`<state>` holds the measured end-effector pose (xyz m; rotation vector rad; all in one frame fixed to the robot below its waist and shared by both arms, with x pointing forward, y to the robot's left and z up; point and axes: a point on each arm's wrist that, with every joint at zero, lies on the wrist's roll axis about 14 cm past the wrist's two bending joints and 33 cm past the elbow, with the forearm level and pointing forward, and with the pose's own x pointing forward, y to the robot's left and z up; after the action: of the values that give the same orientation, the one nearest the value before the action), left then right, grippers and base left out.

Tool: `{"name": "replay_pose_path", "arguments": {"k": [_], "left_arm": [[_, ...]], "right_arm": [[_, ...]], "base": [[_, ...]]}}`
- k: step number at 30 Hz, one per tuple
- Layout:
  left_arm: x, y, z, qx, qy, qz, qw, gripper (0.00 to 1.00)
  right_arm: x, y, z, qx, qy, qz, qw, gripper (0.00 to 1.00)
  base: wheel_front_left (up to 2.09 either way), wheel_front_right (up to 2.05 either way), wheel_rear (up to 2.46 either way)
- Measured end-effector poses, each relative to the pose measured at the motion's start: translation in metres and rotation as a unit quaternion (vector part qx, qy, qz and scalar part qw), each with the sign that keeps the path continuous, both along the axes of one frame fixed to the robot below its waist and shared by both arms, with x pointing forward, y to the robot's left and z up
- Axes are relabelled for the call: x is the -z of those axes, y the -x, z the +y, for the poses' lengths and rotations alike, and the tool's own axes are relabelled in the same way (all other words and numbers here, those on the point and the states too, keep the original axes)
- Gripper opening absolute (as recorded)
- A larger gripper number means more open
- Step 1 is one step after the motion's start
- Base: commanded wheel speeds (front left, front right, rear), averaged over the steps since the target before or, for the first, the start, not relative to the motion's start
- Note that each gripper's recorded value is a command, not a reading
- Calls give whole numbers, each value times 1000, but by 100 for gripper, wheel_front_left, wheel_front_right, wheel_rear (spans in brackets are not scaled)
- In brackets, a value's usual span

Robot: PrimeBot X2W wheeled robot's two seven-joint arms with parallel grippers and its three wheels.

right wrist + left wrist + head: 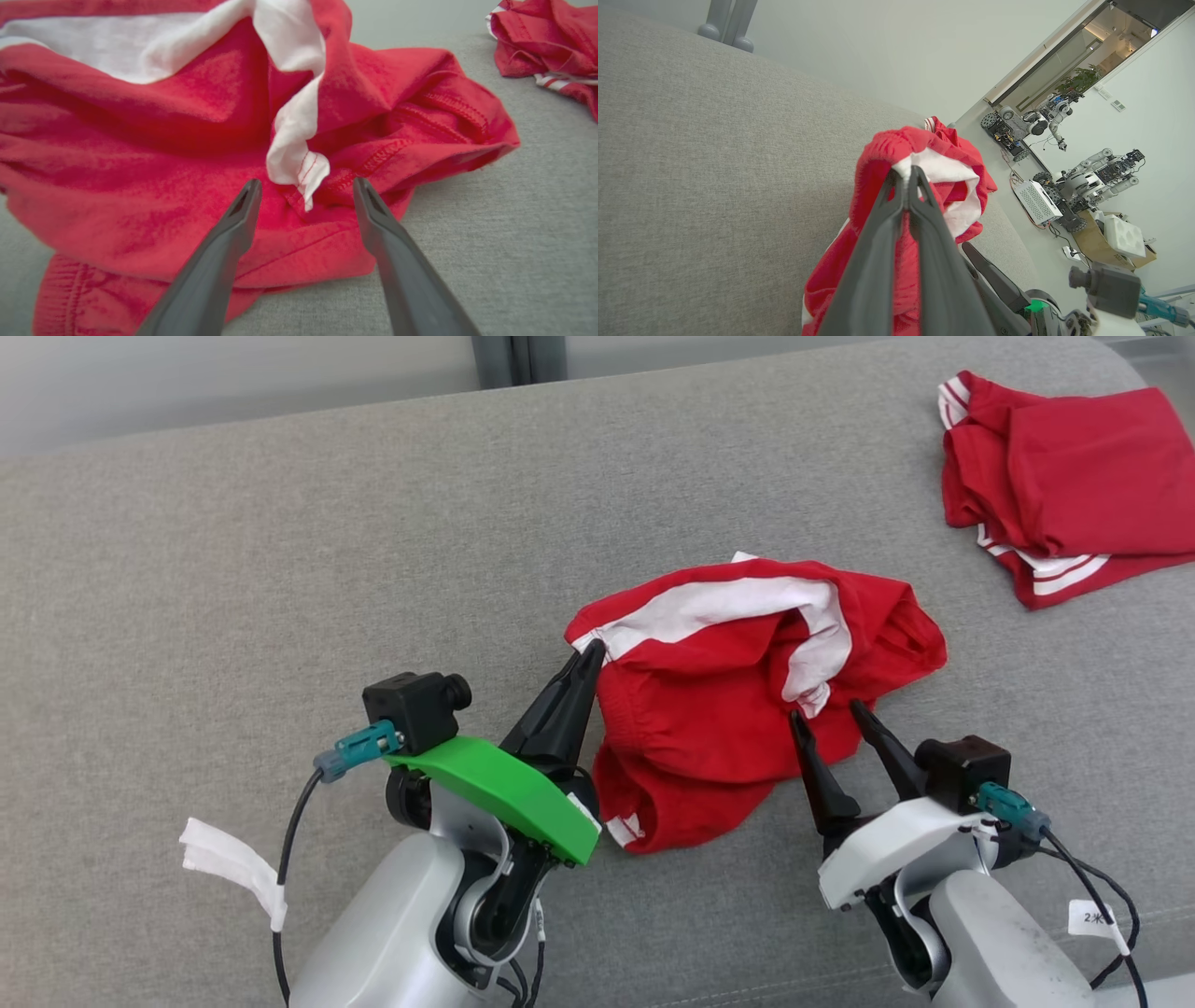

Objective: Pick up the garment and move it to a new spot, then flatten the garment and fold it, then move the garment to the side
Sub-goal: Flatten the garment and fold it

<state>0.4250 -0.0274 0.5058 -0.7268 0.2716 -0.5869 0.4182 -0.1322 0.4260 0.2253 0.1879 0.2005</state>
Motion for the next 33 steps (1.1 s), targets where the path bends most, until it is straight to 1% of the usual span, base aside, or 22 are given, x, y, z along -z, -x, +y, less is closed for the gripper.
{"name": "replay_pose_path", "arguments": {"k": [3, 4, 5, 6, 7, 11, 13, 14, 17, 20, 23, 26, 29, 33], "left_arm": [[2, -2, 3, -3, -1, 1, 1000, 0], [3, -4, 4, -5, -1, 1, 1000, 0], [4, -4, 5, -6, -2, 1, 1000, 0], [5, -5, 6, -8, -3, 3, 1000, 0], [7, -6, 7, -9, -3, 4, 1000, 0], [10, -7, 10, -11, -6, 6, 1000, 0], [12, -8, 11, -13, -8, 8, 1000, 0], [13, -9, 12, -13, -9, 8, 1000, 0], [14, -11, 17, -21, -11, 5, 1000, 0], [12, -14, 25, -34, -16, -6, 999, 0], [5, -19, 36, -47, -18, -25, 998, 0], [-8, -22, 46, -52, -21, -55, 997, 0], [-25, -21, 51, -38, -25, -87, 995, 0], [-51, -21, 56, 0, -55, -140, 989, 0]], "right_arm": [[9, -2, 0, -9, 10, 13, 1000, 100], [10, -4, -1, -12, 13, 14, 1000, 96], [10, -6, -1, -13, 15, 14, 1000, 86], [11, -8, -1, -16, 18, 15, 1000, 72], [13, -9, 0, -19, 21, 16, 999, 62], [15, -14, 4, -29, 25, 18, 999, 37], [15, -17, 7, -34, 28, 16, 999, 15], [16, -17, 8, -36, 29, 16, 999, 0], [11, -20, 8, -39, 32, 7, 999, 0], [-4, -24, -1, -33, 41, -20, 998, 0], [-25, -23, -20, -15, 51, -54, 997, 0], [-50, -21, -49, 11, 74, -91, 993, 0], [-80, -20, -76, 34, 97, -131, 986, 0], [-118, -23, -104, 56, 119, -180, 975, 0]], "base": [[0, 0, 0], [0, 0, 0], [0, 0, 0], [0, 0, 0], [0, 0, 0], [0, 0, 0], [0, 0, 0], [0, 0, 0], [0, 0, 0], [0, 0, 0], [0, 0, 0], [0, 0, 0], [0, 0, 0], [0, 0, 0]]}}
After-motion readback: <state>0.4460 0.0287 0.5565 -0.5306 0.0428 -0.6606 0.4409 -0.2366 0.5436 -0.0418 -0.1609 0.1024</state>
